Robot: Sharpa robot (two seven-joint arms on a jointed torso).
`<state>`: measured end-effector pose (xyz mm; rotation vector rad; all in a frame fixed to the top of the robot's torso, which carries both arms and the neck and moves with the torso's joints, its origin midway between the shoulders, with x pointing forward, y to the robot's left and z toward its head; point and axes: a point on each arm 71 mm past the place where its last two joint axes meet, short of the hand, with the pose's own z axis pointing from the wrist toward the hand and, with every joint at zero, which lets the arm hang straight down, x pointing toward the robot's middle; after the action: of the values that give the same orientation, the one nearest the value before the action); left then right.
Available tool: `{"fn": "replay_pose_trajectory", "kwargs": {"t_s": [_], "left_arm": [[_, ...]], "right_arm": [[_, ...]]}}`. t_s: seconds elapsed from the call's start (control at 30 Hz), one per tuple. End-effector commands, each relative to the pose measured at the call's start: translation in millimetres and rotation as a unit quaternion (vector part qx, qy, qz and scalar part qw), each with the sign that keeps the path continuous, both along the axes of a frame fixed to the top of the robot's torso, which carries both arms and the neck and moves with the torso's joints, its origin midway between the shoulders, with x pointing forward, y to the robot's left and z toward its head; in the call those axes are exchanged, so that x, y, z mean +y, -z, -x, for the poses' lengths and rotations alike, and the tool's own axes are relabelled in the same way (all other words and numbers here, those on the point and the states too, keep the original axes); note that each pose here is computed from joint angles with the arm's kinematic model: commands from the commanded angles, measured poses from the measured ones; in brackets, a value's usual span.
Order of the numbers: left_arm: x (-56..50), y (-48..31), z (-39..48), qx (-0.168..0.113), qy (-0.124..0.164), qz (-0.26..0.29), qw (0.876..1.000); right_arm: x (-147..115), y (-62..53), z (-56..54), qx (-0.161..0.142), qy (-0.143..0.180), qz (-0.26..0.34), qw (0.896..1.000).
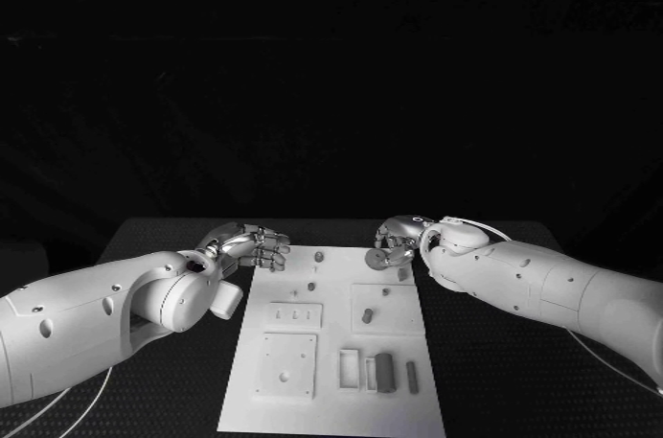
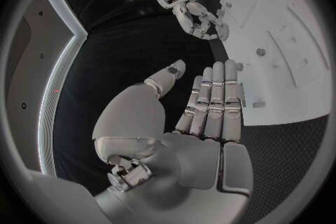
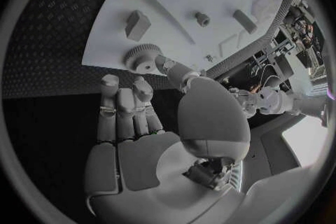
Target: Assemble the parts on the task board
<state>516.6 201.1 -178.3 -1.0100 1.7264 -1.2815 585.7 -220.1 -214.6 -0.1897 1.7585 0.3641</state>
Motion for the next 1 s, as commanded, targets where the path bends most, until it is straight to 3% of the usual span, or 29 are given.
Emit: {"fn": "replay_pose_trajectory", "kwargs": {"t_s": [0.03,1.0], "left_arm": [[-2.6,-1.7,1.1,-0.006,0.01,0.002,1.0],[-3.8,-1.8,2.0,-0.005,0.012,0.002,1.0]], "right_arm": [[3,2.3,0.6,0.008,-0.009,0.002,1.0],[0,15.0,1.0,0.026,-0.002,0.012,1.0]]}}
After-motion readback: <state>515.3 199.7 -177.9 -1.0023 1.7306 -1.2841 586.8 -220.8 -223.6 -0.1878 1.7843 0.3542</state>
